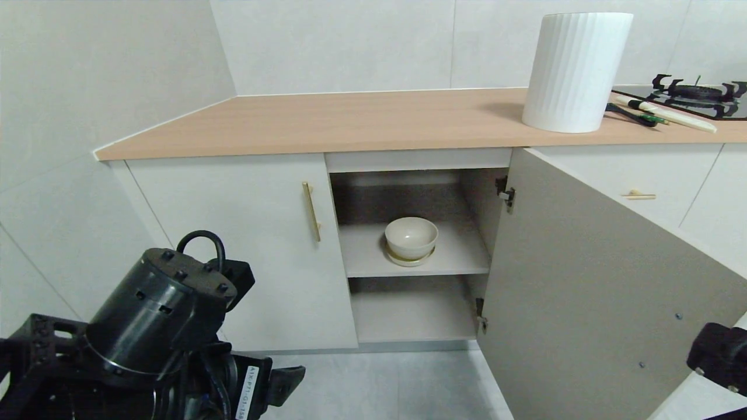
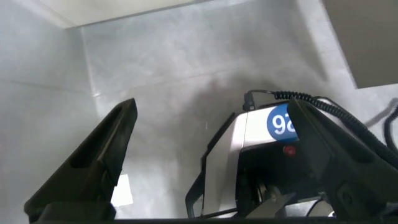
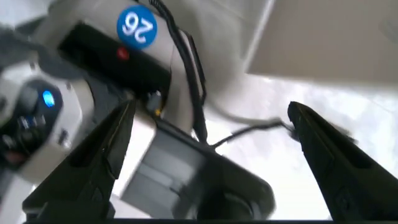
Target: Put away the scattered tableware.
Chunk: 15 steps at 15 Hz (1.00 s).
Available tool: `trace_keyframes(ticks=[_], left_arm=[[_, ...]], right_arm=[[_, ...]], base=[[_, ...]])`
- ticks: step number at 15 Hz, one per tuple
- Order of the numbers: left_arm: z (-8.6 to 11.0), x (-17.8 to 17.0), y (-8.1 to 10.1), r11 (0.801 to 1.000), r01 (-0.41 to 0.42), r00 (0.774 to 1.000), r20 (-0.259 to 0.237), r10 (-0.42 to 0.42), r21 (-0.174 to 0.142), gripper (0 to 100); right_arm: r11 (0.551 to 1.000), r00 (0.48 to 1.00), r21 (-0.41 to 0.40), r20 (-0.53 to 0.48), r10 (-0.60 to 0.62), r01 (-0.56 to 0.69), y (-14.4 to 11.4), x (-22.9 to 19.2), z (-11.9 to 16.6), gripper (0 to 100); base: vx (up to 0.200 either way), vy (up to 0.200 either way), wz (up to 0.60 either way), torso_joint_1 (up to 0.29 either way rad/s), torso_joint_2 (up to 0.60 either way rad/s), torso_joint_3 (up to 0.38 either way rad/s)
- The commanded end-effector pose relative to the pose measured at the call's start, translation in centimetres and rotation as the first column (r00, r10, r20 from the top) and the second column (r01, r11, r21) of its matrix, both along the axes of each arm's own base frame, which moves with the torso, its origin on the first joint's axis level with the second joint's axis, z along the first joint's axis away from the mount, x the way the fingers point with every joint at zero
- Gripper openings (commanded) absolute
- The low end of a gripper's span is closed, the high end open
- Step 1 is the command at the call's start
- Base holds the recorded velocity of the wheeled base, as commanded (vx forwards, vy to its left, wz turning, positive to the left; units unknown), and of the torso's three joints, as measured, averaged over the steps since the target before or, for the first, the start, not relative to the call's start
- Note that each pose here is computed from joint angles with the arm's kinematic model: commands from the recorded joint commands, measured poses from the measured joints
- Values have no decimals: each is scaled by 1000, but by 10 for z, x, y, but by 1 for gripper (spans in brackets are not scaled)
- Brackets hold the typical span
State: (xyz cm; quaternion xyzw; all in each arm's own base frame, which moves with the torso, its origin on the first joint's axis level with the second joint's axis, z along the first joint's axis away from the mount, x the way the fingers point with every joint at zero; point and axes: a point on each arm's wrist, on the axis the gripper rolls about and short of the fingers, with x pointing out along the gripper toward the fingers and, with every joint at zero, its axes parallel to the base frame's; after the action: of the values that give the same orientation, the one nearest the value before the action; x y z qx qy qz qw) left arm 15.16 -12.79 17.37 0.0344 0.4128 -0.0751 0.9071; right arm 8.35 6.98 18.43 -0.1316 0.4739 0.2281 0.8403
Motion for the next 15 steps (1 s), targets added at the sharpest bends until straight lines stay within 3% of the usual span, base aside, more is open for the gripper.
trace_keyframes(ticks=[1,7,10,15], left_arm=[[-1,0,0,1000,-1,1000,-2,1,2,100],[0,0,0,1000,-1,1000,-1,1,1,100],[0,0,0,1000,-1,1000,0,1,0,100],[-1,0,0,1000,-1,1000,-4,1,4,100]], right_arm=[[1000,999,11,49,3,-3,-9,-10,11,100],[974,973,-94,132,-191,204,-25,-7,16,100],[935,937,-150,187,-294,323,-41,-2,21,100],[890,885,-173,292,-362,421,-63,-11,37,100]], base=[[0,0,0,0,0,0],[0,0,0,0,0,0],[0,0,0,0,0,0],[0,0,0,0,0,0]])
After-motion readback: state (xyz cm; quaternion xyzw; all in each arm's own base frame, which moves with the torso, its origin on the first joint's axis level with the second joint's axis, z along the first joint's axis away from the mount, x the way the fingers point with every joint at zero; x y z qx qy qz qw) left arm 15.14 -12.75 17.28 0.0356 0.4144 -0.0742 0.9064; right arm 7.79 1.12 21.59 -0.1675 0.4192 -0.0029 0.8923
